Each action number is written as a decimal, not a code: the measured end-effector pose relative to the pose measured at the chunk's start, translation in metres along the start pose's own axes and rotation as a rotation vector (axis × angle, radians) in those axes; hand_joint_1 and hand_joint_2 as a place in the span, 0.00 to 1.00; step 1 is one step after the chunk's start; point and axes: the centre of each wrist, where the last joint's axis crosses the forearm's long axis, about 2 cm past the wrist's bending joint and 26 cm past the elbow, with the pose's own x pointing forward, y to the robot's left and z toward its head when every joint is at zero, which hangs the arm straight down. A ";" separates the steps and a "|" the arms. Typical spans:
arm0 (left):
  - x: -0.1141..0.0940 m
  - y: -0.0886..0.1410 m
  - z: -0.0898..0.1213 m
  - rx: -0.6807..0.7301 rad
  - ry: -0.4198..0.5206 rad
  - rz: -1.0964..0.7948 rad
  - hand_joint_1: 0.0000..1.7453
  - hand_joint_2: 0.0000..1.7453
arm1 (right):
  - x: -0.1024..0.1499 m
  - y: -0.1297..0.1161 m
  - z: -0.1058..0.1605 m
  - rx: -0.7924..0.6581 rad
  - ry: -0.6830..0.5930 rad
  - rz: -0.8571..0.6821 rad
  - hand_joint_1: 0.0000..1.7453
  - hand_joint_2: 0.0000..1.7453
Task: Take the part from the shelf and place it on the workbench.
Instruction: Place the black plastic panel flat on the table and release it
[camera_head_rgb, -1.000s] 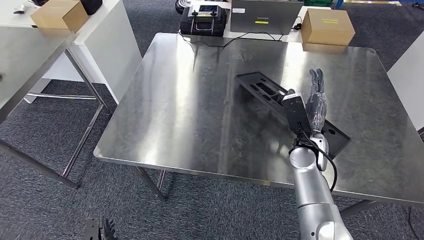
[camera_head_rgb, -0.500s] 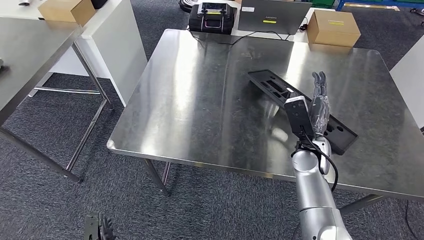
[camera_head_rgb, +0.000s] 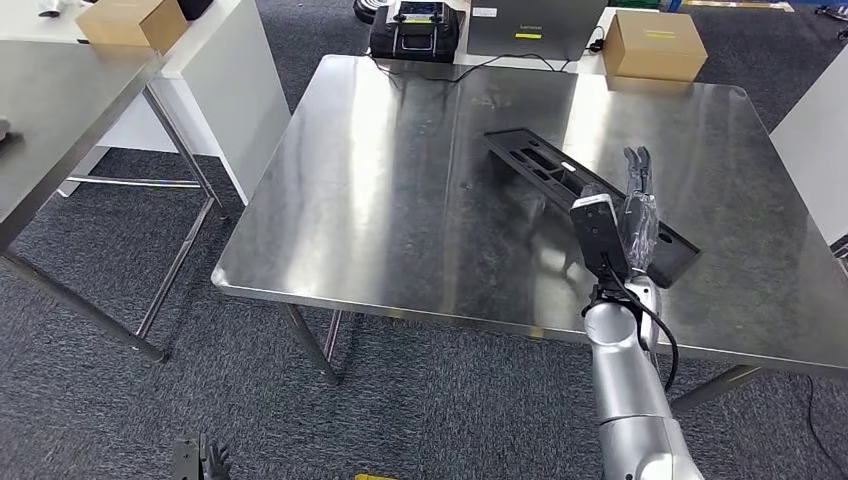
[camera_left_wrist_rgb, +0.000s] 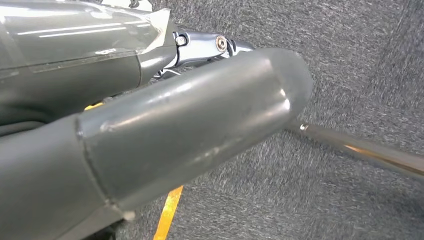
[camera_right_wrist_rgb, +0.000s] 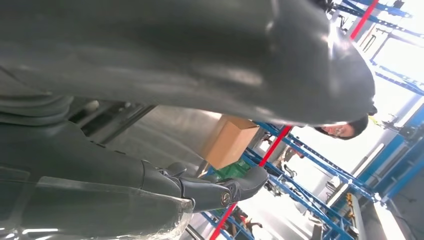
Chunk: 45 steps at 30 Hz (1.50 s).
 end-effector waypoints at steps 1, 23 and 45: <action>0.000 0.000 0.000 -0.002 0.001 -0.002 0.00 0.00 | 0.000 -0.001 0.001 -0.002 -0.001 0.000 0.00 0.00; -0.005 0.000 0.005 -0.007 0.016 -0.007 0.00 0.00 | 0.012 -0.003 0.030 -0.014 -0.062 -0.007 0.00 0.00; -0.015 0.015 0.014 0.039 0.008 0.003 0.00 0.00 | 0.059 -0.005 0.153 -0.022 -0.131 -0.128 0.00 0.00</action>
